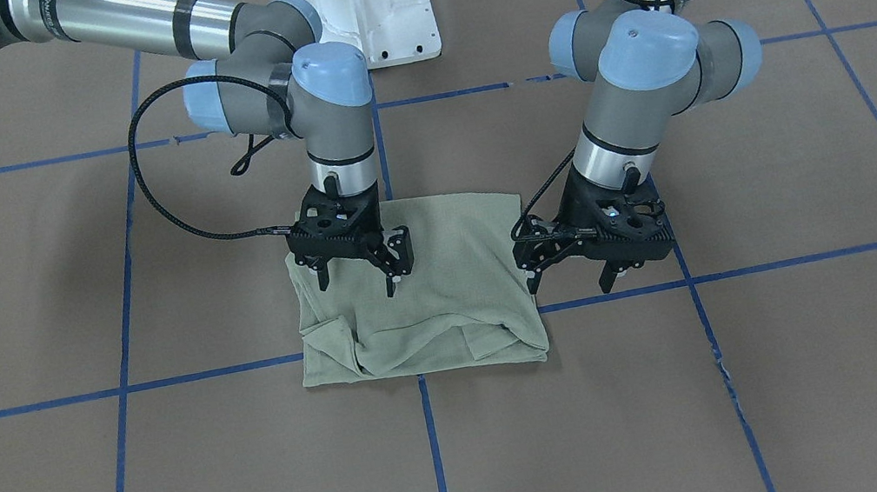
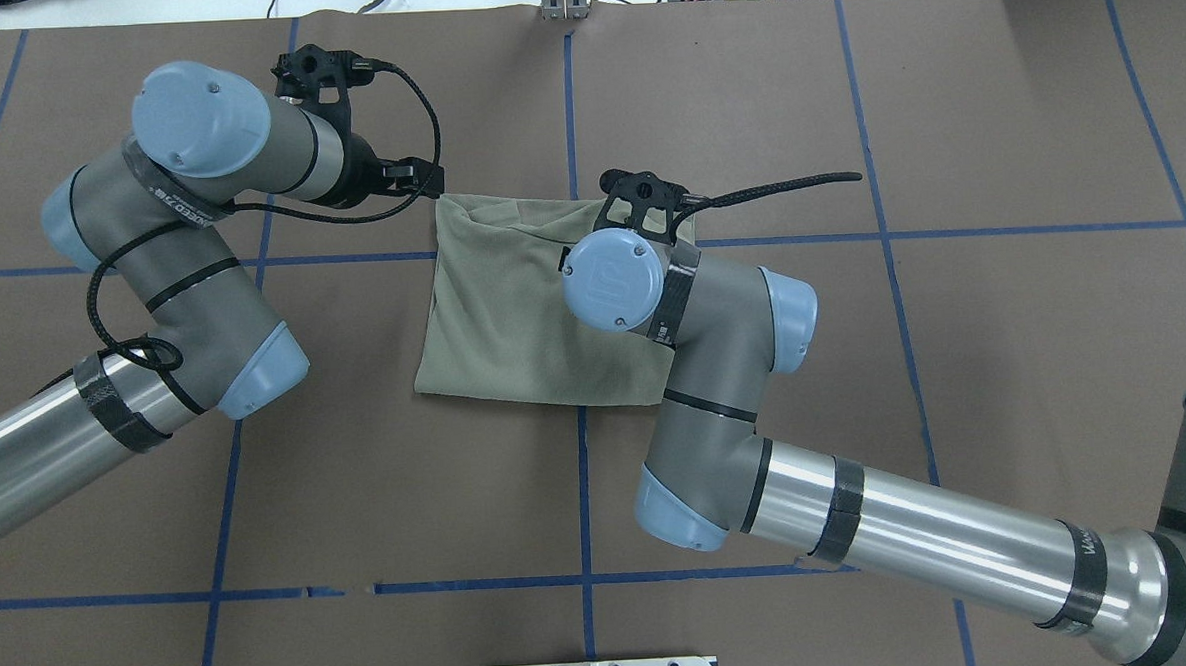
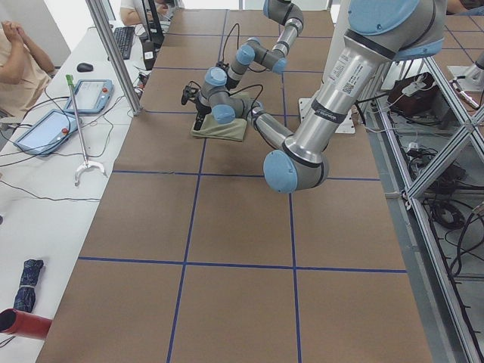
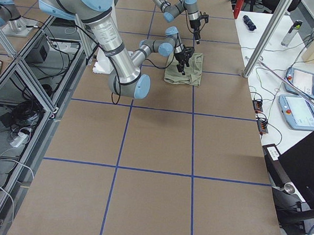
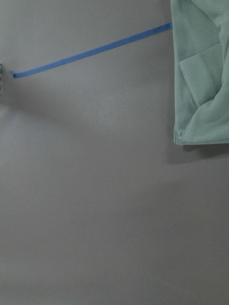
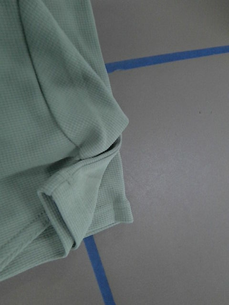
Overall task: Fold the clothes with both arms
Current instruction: 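Open both grippers and lift them off the folded shirt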
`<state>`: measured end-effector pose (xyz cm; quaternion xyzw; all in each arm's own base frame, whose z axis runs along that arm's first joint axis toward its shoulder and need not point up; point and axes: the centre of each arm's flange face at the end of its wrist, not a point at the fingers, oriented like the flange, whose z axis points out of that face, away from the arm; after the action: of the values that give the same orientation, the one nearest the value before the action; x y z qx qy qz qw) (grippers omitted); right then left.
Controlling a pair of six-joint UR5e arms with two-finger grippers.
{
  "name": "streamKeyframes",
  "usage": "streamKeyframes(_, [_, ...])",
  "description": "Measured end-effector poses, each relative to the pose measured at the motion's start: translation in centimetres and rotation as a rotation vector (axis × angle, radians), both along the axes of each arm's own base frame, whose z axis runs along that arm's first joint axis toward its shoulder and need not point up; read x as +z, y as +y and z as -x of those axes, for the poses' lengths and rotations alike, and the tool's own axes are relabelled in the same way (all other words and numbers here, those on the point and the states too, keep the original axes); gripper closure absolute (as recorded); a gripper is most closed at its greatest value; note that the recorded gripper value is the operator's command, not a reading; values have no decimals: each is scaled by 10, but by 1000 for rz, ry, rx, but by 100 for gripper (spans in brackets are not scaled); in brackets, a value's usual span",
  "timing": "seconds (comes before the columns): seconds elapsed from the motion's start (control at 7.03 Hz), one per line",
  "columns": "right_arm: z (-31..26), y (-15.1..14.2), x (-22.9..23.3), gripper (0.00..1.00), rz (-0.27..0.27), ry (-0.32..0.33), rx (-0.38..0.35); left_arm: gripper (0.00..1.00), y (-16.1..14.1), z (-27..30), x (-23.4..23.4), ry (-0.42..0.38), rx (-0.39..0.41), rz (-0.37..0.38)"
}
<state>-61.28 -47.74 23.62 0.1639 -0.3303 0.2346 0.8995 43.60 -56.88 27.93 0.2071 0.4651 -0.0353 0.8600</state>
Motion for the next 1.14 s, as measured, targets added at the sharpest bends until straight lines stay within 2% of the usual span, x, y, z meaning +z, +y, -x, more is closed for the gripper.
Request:
streamKeyframes(0.28, [-2,-19,19,0,-33,88,-28,0,0,1,4,0,0,1])
streamKeyframes(0.43, [-12,-38,32,0,-46,139,-43,0,1,1,5,0,0,1])
streamKeyframes(0.57, [-28,-62,48,0,-65,205,-70,0,1,0,6,-1,0,2])
streamKeyframes(0.85, [-76,-119,85,0,-119,370,-177,0,1,0,6,-1,1,3])
streamKeyframes(1.0, [-99,-139,93,0,-134,411,-231,0,1,0,6,-1,1,3])
streamKeyframes(1.14, [-112,-149,92,0,-129,392,-277,0,1,0,5,1,0,2])
